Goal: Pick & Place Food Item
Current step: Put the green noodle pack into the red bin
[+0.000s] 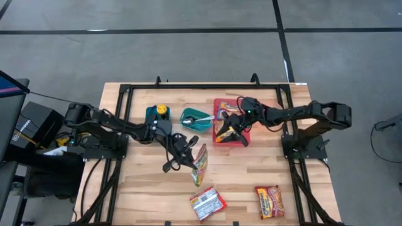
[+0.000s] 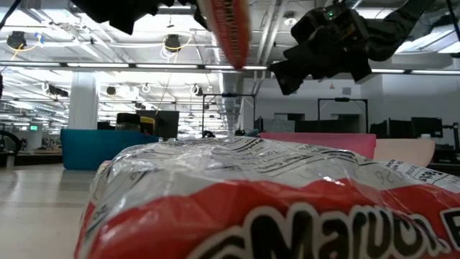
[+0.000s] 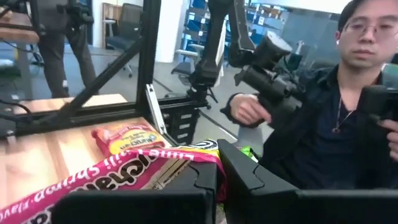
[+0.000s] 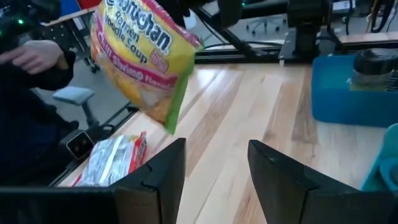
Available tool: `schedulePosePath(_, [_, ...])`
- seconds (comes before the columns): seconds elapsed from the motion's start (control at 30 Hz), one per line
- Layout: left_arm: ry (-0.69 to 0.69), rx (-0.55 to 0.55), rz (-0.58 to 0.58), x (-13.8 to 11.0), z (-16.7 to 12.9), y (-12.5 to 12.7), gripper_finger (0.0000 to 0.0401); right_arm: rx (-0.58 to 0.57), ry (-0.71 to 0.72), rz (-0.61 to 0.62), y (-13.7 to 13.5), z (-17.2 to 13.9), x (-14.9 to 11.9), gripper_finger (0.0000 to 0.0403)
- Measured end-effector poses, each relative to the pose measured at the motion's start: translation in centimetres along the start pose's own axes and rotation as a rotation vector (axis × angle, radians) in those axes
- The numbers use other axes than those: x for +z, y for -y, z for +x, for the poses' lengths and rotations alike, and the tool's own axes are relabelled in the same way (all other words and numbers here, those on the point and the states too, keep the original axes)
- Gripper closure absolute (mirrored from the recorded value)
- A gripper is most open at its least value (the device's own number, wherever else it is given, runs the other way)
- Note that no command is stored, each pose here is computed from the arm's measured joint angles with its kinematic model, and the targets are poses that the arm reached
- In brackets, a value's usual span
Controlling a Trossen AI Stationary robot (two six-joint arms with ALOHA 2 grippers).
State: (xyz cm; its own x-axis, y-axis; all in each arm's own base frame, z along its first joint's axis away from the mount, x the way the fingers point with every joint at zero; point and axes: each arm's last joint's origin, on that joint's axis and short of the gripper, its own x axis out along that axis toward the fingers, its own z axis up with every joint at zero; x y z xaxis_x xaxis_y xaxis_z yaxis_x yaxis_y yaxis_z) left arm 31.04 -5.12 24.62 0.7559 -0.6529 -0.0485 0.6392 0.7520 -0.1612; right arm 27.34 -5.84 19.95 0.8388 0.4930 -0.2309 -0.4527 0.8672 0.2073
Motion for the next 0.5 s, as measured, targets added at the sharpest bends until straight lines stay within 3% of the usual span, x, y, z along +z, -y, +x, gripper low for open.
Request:
schedulePosePath(0.33, [-0.020, -0.035, 0.034, 0.1, 0.7, -0.5, 0.0401, 0.007, 0.093, -0.018, 1.1, 0.2, 0.7, 0.0234])
schedulePosePath(0.5, [-0.021, -0.037, 0.034, 0.1, 0.7, -0.5, 0.0401, 0.123, 0.079, -0.004, 2.0, 2.1, 1.3, 0.0234])
